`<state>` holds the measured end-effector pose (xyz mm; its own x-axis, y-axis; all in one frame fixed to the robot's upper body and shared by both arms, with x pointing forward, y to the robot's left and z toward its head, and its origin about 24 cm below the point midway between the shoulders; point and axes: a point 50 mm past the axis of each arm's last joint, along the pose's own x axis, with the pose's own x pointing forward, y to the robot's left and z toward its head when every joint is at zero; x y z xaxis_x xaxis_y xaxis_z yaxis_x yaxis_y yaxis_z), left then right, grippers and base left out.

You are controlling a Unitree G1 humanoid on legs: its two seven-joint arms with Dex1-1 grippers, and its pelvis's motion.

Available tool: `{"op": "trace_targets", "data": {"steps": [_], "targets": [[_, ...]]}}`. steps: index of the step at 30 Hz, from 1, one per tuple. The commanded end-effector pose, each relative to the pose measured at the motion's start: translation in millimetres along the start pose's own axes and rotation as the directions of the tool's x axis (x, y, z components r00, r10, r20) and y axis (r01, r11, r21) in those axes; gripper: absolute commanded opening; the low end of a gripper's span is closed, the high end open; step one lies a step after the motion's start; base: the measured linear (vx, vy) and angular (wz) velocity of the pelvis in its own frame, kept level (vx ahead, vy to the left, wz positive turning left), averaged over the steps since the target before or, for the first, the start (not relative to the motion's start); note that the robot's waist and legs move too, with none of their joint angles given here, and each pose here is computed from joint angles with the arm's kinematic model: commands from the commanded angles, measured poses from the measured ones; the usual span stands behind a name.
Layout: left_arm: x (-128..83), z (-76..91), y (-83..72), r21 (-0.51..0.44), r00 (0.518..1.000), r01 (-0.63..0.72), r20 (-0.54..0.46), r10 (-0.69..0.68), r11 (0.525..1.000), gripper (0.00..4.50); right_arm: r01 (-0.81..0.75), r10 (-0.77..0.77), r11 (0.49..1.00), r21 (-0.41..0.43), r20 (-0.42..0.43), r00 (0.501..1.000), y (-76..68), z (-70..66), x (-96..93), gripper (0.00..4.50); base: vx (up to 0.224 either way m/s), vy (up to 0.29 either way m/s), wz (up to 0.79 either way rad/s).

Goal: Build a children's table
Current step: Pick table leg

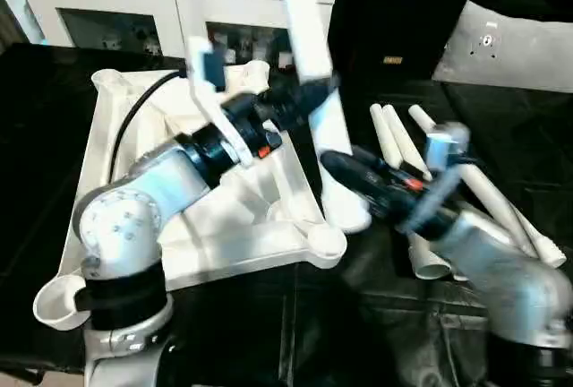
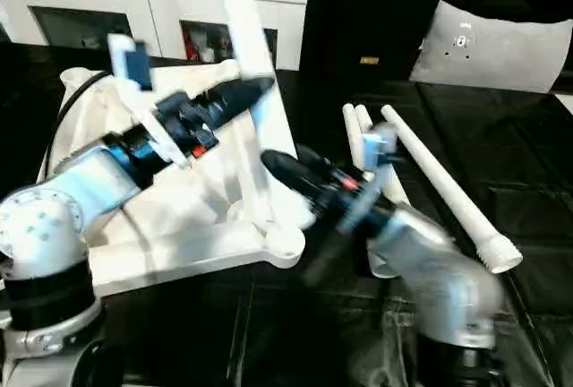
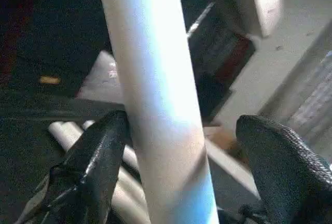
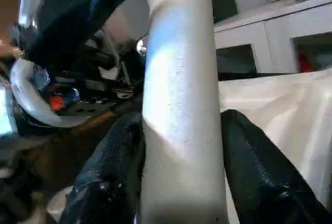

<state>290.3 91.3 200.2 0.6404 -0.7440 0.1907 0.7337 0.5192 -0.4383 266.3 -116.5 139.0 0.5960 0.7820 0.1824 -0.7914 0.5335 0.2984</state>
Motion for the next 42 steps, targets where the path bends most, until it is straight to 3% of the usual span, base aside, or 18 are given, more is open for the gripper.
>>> {"op": "trace_targets", "data": {"steps": [1, 2, 4, 5, 6, 9, 14, 21, 35, 41, 42], "targets": [[2.5, -0.3, -2.7, 0.024, 1.0, -0.031, 0.009, 0.03, 0.999, 3.56, 0.005, -0.004, 0.995, -0.1, 0.013, 1.0, 4.3, 4.8, 4.9, 1.88, 0.0, 0.0, 0.0], [3.7, -0.7, -2.4, 0.033, 0.999, -0.051, 0.014, 0.05, 0.998, 3.38, 0.012, -0.011, 0.991, -0.137, 0.007, 1.0, 5.8, 3.1, 7.3, 1.88, 0.0, 0.0, 0.0], [6.5, -1.9, -0.5, 0.053, 0.995, -0.101, 0.027, 0.099, 0.994, 3.43, 0.051, -0.05, 0.967, -0.249, 0.008, 0.999, 7.2, -1.6, 13.9, 1.88, 0.0, 0.0, 0.0], [6.7, -1.9, -0.2, 0.054, 0.994, -0.106, 0.031, 0.105, 0.993, 3.5, 0.056, -0.055, 0.963, -0.264, 0.009, 0.998, 7.1, -2.0, 14.6, 1.88, 0.0, 0.0, 0.0], [8.4, -1.6, 2.6, 0.035, 0.987, -0.152, 0.064, 0.149, 0.988, 3.43, 0.1, -0.097, 0.926, -0.365, 0.026, 0.995, 6.3, -4.7, 19.5, 1.88, 0.0, 0.0, 0.0], [9.9, 1.8, 6.9, -0.035, 0.97, -0.205, 0.127, 0.208, 0.978, 2.93, 0.151, -0.148, 0.842, -0.518, 0.048, 0.988, 3.8, -7.6, 23.4, 1.87, 0.0, 0.0, 0.0], [10.9, 0.3, 7.7, -0.061, 0.961, -0.23, 0.143, 0.237, 0.971, 2.97, 0.207, -0.193, 0.744, -0.635, 0.092, 0.977, 2.6, -9.3, 26.1, 1.87, 0.0, 0.0, 0.0], [17.3, -9.0, -0.8, -0.172, 0.969, -0.179, 0.139, 0.203, 0.969, 2.97, 0.209, -0.176, 0.657, -0.725, 0.123, 0.977, 5.5, -17.1, 31.6, 1.87, 0.0, 0.0, 0.0], [16.6, -9.4, -0.9, -0.226, 0.965, -0.175, 0.153, 0.213, 0.958, 2.97, 0.225, -0.173, 0.613, -0.758, 0.149, 0.974, 2.6, -19.2, 32.5, 1.87, 0.0, 0.0, 0.0], [14.4, -10.6, -0.6, -0.077, 0.973, -0.186, 0.127, 0.195, 0.979, 2.97, 0.231, -0.175, 0.606, -0.761, 0.156, 0.972, 1.3, -18.2, 33.0, 1.87, 0.0, 0.0, 0.0], [13.5, -10.9, -1.1, 0.027, 0.979, -0.174, 0.114, 0.17, 0.984, 2.97, 0.232, -0.177, 0.606, -0.761, 0.155, 0.972, 0.2, -18.7, 32.2, 1.87, 0.0, 0.0, 0.0]]}}
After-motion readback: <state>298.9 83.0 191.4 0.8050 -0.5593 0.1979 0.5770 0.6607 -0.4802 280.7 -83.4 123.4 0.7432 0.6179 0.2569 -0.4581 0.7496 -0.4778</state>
